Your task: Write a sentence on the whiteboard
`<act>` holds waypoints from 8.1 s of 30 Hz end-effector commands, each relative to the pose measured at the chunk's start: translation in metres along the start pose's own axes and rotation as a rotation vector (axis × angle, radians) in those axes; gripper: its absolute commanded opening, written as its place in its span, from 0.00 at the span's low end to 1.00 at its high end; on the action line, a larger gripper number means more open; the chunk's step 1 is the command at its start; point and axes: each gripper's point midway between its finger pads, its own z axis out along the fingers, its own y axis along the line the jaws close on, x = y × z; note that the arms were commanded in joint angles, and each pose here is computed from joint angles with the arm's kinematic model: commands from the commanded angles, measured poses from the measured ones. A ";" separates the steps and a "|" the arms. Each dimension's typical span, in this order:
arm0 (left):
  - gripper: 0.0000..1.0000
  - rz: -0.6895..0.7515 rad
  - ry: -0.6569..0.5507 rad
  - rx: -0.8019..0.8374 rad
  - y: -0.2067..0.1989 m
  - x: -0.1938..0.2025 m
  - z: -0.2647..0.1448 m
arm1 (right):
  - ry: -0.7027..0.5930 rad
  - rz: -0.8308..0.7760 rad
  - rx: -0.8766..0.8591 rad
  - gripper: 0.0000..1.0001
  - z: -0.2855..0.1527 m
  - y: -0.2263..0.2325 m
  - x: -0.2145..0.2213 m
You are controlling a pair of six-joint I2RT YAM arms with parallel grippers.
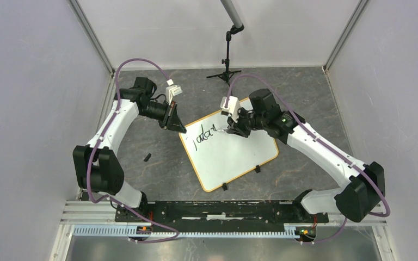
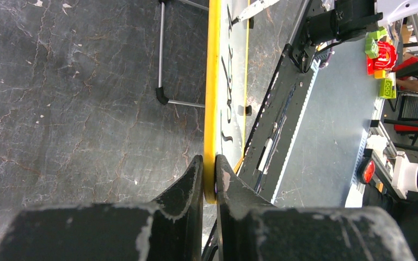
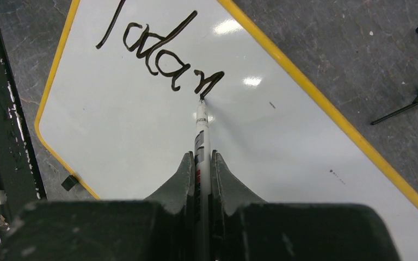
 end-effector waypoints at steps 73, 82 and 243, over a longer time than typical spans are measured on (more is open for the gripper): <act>0.03 0.036 0.066 -0.032 0.009 0.008 0.008 | -0.103 0.032 -0.005 0.00 -0.011 -0.031 -0.037; 0.02 0.039 0.066 -0.032 0.009 0.008 0.008 | -0.071 0.032 0.011 0.00 -0.004 -0.034 -0.026; 0.03 0.052 0.159 -0.093 0.016 0.020 0.014 | -0.079 0.073 -0.017 0.00 -0.047 -0.033 0.008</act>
